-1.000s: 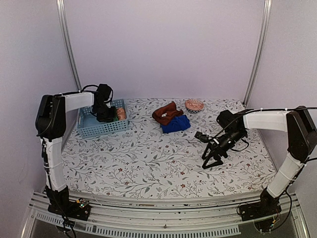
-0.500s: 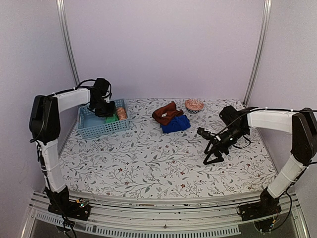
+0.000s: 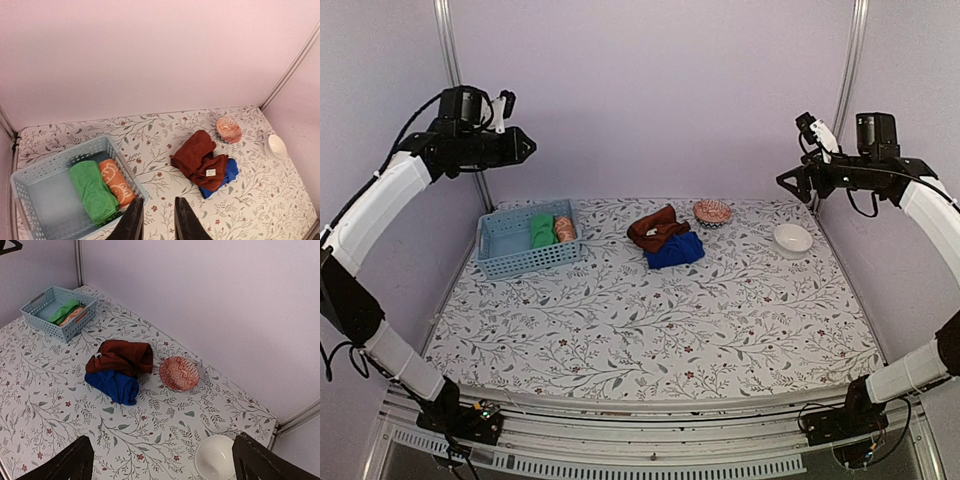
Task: Roll the towels
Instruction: Reset both arms
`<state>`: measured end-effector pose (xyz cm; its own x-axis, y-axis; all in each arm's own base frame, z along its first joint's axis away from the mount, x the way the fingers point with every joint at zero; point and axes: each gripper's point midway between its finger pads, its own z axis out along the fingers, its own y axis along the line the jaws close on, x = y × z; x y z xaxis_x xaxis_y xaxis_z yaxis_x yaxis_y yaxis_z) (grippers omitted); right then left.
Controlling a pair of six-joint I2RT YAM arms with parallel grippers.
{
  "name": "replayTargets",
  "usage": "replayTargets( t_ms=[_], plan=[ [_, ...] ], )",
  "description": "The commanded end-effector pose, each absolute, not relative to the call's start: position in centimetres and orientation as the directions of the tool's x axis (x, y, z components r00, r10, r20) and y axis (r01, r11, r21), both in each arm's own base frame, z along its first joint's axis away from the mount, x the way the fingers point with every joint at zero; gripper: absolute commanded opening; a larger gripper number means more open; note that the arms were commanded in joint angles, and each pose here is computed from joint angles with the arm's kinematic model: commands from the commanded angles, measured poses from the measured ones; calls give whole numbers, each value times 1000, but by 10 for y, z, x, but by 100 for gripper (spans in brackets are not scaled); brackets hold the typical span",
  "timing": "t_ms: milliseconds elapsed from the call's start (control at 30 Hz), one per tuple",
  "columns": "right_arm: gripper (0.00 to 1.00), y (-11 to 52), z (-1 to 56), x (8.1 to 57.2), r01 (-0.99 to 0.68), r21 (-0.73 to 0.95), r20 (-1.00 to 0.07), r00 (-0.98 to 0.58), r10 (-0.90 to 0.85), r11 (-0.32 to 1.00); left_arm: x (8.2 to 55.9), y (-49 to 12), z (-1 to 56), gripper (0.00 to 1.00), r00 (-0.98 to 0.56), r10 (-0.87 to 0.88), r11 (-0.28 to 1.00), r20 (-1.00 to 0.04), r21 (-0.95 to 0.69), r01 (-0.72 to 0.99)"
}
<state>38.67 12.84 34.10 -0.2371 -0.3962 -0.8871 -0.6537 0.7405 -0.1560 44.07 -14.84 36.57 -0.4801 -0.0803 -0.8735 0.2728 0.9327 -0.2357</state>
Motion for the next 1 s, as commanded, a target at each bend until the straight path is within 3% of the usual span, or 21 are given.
replayTargets(
  t_ms=[0,67,133,167,233,267,467,767,967],
  plan=[
    [99,106,400,399,-478,-145,-949,-179,-258,866,412,-175,435,25,-340,-76,878,-937,-225,423],
    [99,96,421,399,-406,-100,-972,-154,-176,909,401,-181,451,29,-285,-70,866,-956,-200,458],
    [99,84,427,397,-328,-56,-985,-137,-105,943,393,-184,452,43,-233,-51,867,-971,-159,472],
    [99,79,427,396,-293,-34,-989,-127,-75,955,390,-183,446,52,-210,-41,875,-977,-137,464],
    [99,72,427,390,-256,-16,-995,-89,-40,966,387,-176,426,95,-174,-30,894,-984,-104,435],
    [99,72,424,385,-255,-8,-996,-83,-30,967,384,-169,415,98,-159,-29,909,-987,-92,406],
    [99,67,376,379,-237,-13,-991,-127,-44,971,387,-144,342,98,-161,64,958,-985,15,288],
    [99,51,395,378,-151,-24,-995,-93,-39,988,408,-138,363,98,-227,145,973,-963,97,208],
    [99,33,378,380,-75,6,-993,-116,-3,997,404,-135,333,98,-191,184,968,-964,144,205]
  ],
)
